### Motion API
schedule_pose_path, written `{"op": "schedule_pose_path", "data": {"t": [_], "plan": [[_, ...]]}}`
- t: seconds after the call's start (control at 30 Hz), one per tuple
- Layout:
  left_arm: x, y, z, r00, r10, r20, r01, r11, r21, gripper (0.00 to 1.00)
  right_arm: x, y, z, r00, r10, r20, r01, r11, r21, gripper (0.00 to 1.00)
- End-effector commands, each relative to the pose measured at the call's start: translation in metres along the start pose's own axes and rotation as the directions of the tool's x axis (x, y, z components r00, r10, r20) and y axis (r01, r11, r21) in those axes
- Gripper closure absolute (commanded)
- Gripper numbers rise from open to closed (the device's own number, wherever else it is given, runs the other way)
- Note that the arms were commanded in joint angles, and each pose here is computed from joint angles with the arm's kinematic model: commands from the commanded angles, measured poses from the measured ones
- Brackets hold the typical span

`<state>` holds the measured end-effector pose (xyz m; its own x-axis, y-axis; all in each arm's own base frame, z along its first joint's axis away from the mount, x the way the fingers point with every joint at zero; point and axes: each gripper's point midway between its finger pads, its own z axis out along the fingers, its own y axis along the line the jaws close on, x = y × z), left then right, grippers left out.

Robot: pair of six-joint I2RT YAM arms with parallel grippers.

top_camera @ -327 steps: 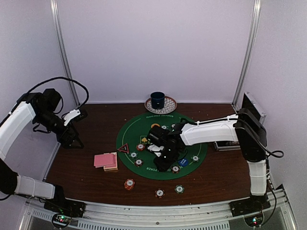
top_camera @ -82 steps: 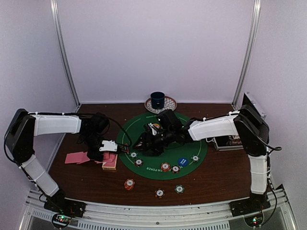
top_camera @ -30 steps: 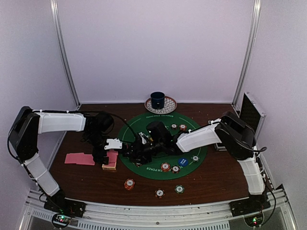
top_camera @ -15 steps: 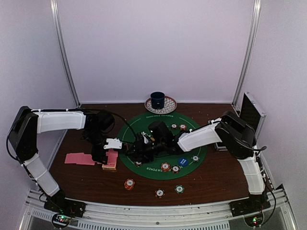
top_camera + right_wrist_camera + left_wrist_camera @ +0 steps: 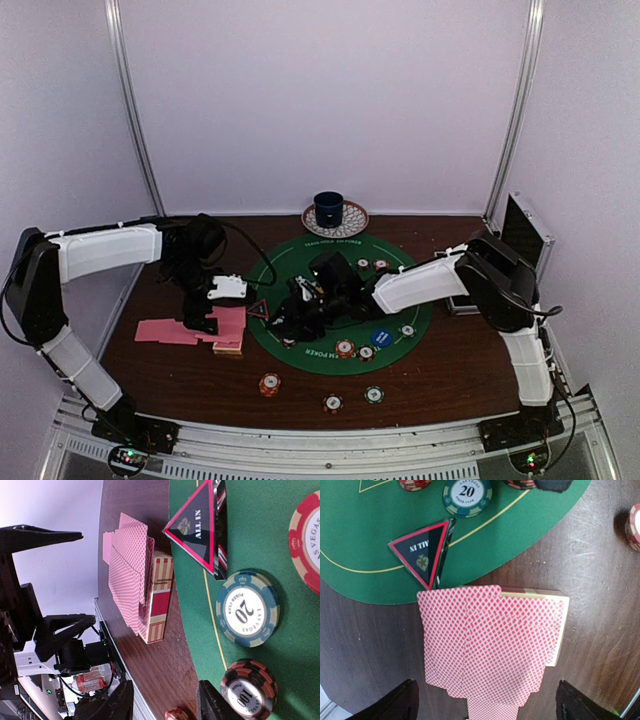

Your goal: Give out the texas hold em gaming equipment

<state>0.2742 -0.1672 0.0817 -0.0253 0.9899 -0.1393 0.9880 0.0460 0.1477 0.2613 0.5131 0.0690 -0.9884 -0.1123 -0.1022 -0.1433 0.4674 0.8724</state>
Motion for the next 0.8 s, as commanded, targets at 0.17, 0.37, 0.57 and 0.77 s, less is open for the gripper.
{"op": "schedule_pose_path", "data": {"t": [0.17,0.37,0.57,0.77], "plan": [[0.013,0.009,-0.032,0.986,-0.080,0.148,0.071,0.995,0.068,0.02,-0.013,0.031,-0.020,0.994,-0.102,0.038,0.102,0.995,0.013,0.49],[0.022,0.006,-0.044,0.967,-0.135,0.215,0.120,0.989,0.082,0.02,-0.031,0.044,-0.026,0.969,-0.241,0.053,0.233,0.964,0.128,0.51],[0.047,-0.005,-0.010,0.985,-0.083,0.150,0.087,0.996,-0.016,0.02,-0.073,0.065,-0.020,0.919,-0.391,0.054,0.367,0.898,0.244,0.48],[0.049,-0.001,-0.004,0.989,-0.055,0.139,0.061,0.997,-0.037,0.02,-0.110,0.060,0.005,0.901,-0.427,0.069,0.394,0.876,0.280,0.50]]}}
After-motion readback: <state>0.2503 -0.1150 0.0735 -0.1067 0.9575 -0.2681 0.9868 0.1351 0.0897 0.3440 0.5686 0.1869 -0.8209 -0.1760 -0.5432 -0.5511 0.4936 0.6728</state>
